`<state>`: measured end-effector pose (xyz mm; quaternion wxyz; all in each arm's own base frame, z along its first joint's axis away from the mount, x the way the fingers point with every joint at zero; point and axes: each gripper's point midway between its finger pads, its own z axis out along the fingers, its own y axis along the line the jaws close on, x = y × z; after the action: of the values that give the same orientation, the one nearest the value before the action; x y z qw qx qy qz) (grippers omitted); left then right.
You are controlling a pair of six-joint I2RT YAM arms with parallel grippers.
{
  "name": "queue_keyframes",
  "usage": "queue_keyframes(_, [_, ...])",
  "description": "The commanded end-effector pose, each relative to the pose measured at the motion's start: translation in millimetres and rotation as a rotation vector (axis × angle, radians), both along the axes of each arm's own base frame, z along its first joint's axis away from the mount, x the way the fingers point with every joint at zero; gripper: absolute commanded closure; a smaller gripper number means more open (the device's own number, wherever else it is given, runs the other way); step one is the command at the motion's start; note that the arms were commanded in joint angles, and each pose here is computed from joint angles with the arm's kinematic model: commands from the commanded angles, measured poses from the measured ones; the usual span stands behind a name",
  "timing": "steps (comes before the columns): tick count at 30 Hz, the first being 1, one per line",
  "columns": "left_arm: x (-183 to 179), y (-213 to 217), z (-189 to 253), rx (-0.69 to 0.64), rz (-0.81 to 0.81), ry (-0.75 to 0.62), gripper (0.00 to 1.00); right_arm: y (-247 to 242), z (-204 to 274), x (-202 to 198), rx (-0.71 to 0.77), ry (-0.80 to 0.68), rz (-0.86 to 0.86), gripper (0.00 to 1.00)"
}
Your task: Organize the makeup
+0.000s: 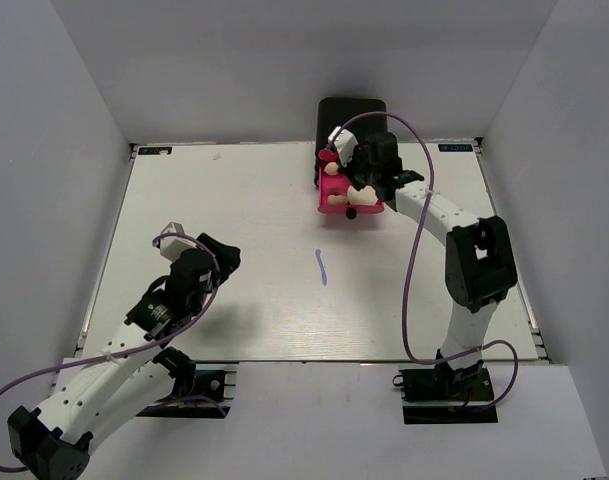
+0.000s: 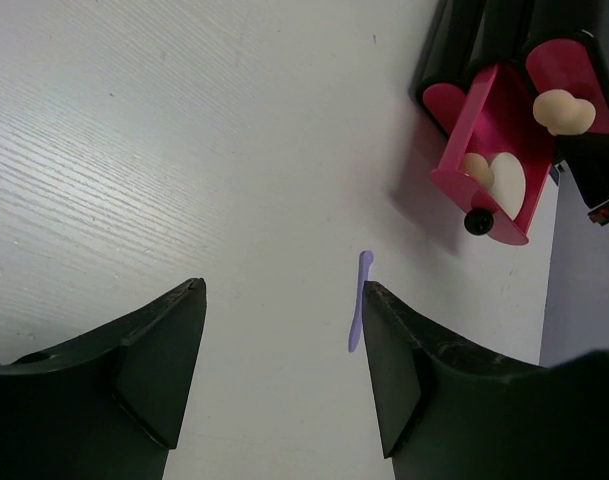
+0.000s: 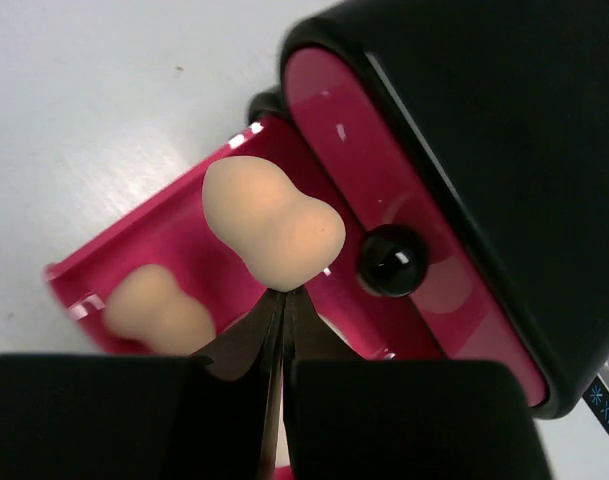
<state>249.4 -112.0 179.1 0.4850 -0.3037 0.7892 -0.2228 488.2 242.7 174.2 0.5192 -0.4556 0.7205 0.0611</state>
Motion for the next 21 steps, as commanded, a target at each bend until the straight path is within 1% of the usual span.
queue_keyframes(1, [1, -4, -3, -0.002, -0.02, 0.001, 0.27, -6, 22, 26, 0.034, -0.041, -0.065, 1.0])
queue_keyframes(2, [2, -5, -4, 0.0, -0.022, 0.006, 0.27, -11, 7, 27, 0.017, 0.002, -0.075, 1.0])
queue_keyframes(3, [2, -5, -4, 0.001, -0.023, 0.008, 0.27, -9, 4, 29, 0.019, 0.007, -0.068, 1.0])
queue_keyframes(4, [2, -6, -4, 0.002, -0.026, 0.01, 0.27, -9, 0, 31, 0.015, 0.013, -0.066, 0.91])
queue_keyframes(6, [2, -6, -5, 0.002, -0.027, 0.014, 0.27, -9, -3, 31, 0.021, 0.029, -0.052, 0.81])
queue_keyframes(7, [2, -7, -5, 0.001, -0.03, 0.015, 0.27, -9, -1, 31, 0.025, 0.03, -0.049, 0.73])
queue_keyframes(9, [3, -8, -6, 0.002, -0.03, 0.017, 0.27, -5, -4, 26, 0.03, 0.05, -0.028, 0.66])
queue_keyframes(10, [3, -8, -6, 0.0, -0.032, 0.016, 0.27, -6, -5, 25, 0.031, 0.056, -0.028, 0.59])
queue_keyframes(13, [5, -11, -6, 0.0, -0.039, 0.018, 0.27, -8, -4, 21, 0.04, 0.072, -0.024, 0.56])
queue_keyframes(15, [6, -14, -6, 0.003, -0.048, 0.022, 0.27, -8, 0, 17, 0.062, 0.088, -0.023, 0.56])
queue_keyframes(16, [7, -14, -6, 0.002, -0.049, 0.022, 0.27, -8, 11, 13, 0.082, 0.08, -0.018, 0.62])
queue_keyframes(17, [7, -15, -5, 0.001, -0.052, 0.022, 0.27, -4, 18, 7, 0.106, 0.088, 0.007, 0.69])
queue_keyframes(18, [8, -15, -5, 0.003, -0.052, 0.021, 0.27, -5, 22, 2, 0.141, 0.111, 0.013, 0.78])
queue_keyframes(19, [7, -15, -5, 0.001, -0.052, 0.02, 0.27, -6, 39, -7, 0.176, 0.108, 0.036, 1.0])
queue_keyframes(20, [7, -16, -8, 0.001, -0.056, 0.026, 0.27, -1, 49, -19, 0.232, 0.132, 0.107, 1.0])
queue_keyframes(21, [8, -17, -7, -0.004, -0.058, 0.018, 0.27, 0, 54, -37, 0.273, 0.169, 0.138, 1.0])
